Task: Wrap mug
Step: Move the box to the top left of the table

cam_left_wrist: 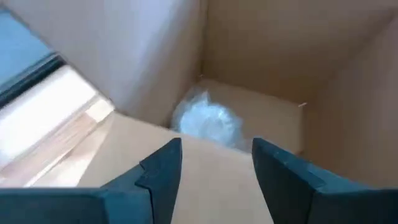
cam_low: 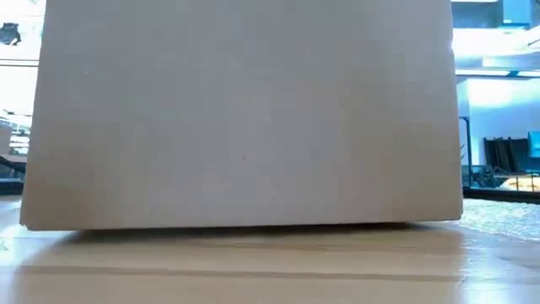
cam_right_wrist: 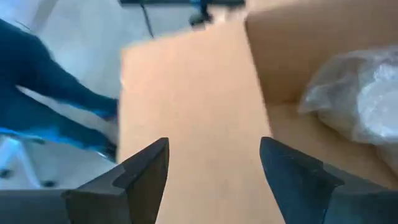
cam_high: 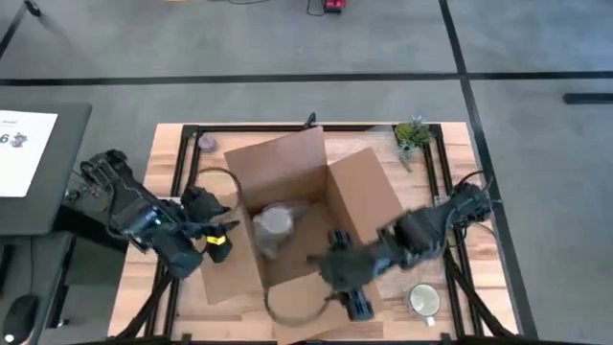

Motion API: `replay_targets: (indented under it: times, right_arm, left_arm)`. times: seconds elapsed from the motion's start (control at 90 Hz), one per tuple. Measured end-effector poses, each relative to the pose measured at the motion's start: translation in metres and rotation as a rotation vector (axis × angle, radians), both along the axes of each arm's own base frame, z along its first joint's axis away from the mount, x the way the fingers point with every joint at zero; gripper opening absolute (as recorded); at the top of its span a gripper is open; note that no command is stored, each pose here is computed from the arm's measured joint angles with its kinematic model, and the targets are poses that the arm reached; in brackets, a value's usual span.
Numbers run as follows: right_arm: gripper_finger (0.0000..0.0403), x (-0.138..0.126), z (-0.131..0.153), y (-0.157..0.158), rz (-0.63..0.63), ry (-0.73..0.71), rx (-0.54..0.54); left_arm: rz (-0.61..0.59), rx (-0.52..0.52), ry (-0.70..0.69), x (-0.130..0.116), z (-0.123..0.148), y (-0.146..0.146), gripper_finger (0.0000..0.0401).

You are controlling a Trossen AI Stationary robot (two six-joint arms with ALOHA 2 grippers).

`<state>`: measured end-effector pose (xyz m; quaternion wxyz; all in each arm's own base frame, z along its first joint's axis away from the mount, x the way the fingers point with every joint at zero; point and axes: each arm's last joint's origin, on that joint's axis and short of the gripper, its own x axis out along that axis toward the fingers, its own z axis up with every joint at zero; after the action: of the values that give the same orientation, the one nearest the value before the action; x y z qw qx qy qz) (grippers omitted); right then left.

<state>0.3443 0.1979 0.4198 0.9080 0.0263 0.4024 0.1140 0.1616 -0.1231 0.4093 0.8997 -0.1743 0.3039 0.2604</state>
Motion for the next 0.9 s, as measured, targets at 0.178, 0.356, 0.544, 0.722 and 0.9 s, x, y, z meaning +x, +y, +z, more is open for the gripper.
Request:
replay_targets:
  times: [0.178,0.356,0.544,0.722,0.9]
  right_arm:
    - [0.024,0.021,-0.028,0.003,-0.076,0.042,-0.094]
    - [0.0234,0.049,-0.059,-0.003,-0.107,0.106,-0.12]
    - [0.0156,0.075,-0.082,-0.02,-0.096,0.12,-0.183]
    - [0.0057,0.103,-0.089,-0.04,-0.048,0.003,-0.26]
    - [0.0011,0.122,-0.094,-0.065,0.031,-0.053,-0.337]
  left_arm:
    - [-0.192,-0.098,-0.188,-0.013,0.037,-0.004,0.0175]
    - [-0.395,-0.15,-0.388,-0.02,0.066,-0.014,0.0175]
    - [-0.486,-0.118,-0.457,-0.023,0.076,-0.023,0.0175]
    - [-0.471,-0.108,-0.404,-0.017,0.066,-0.03,0.0175]
    - [-0.445,-0.1,-0.352,-0.009,0.055,-0.04,0.0175]
